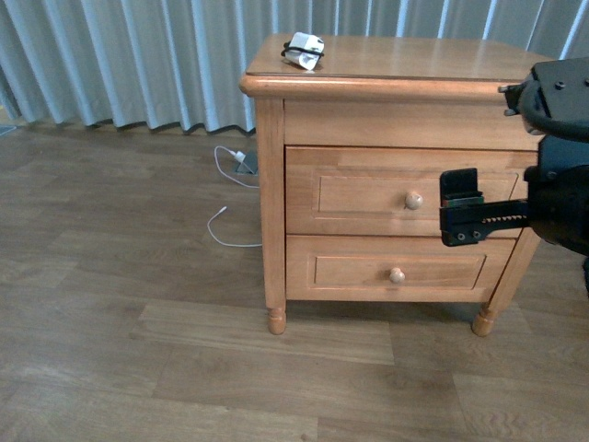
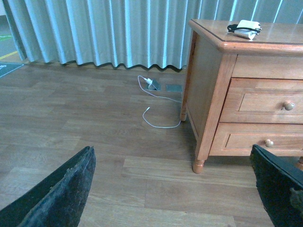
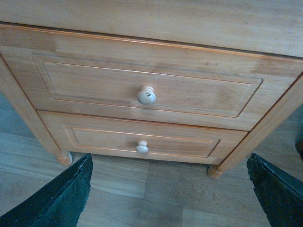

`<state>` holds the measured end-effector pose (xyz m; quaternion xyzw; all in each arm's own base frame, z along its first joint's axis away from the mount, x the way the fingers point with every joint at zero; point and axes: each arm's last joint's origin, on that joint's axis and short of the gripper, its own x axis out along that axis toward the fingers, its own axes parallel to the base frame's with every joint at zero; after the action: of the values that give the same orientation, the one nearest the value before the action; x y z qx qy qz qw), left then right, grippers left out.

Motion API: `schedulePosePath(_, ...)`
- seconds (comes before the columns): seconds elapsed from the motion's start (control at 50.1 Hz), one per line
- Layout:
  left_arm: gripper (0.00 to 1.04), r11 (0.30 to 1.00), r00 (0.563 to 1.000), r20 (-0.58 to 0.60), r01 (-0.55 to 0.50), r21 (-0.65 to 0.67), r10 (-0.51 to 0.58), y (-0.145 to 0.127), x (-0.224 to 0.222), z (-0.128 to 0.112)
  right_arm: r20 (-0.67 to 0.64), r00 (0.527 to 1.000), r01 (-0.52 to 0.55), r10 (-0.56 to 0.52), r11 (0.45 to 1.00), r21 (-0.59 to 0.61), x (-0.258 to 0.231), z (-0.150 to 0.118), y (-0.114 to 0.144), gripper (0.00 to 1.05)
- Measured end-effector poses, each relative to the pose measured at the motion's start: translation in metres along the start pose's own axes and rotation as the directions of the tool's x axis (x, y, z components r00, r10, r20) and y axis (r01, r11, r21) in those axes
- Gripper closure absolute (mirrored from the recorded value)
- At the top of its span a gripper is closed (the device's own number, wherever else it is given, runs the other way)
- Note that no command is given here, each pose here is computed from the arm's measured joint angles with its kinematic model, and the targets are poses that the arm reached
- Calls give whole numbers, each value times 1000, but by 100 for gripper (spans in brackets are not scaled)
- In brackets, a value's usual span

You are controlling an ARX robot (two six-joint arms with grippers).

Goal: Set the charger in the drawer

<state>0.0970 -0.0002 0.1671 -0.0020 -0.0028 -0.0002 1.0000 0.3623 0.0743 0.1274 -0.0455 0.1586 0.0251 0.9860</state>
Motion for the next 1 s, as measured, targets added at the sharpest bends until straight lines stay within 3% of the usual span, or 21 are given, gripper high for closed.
schedulePosePath(0.499, 6, 1000, 1000, 0, 0, 0, 0, 0, 0, 0, 23, 1000, -14, 13, 998, 67, 89, -3, 27, 8)
schedulePosePath(0.998, 6, 1000, 1000, 0, 0, 0, 0, 0, 0, 0, 16, 1000, 4, -5, 997, 79, 137, -25, 28, 8)
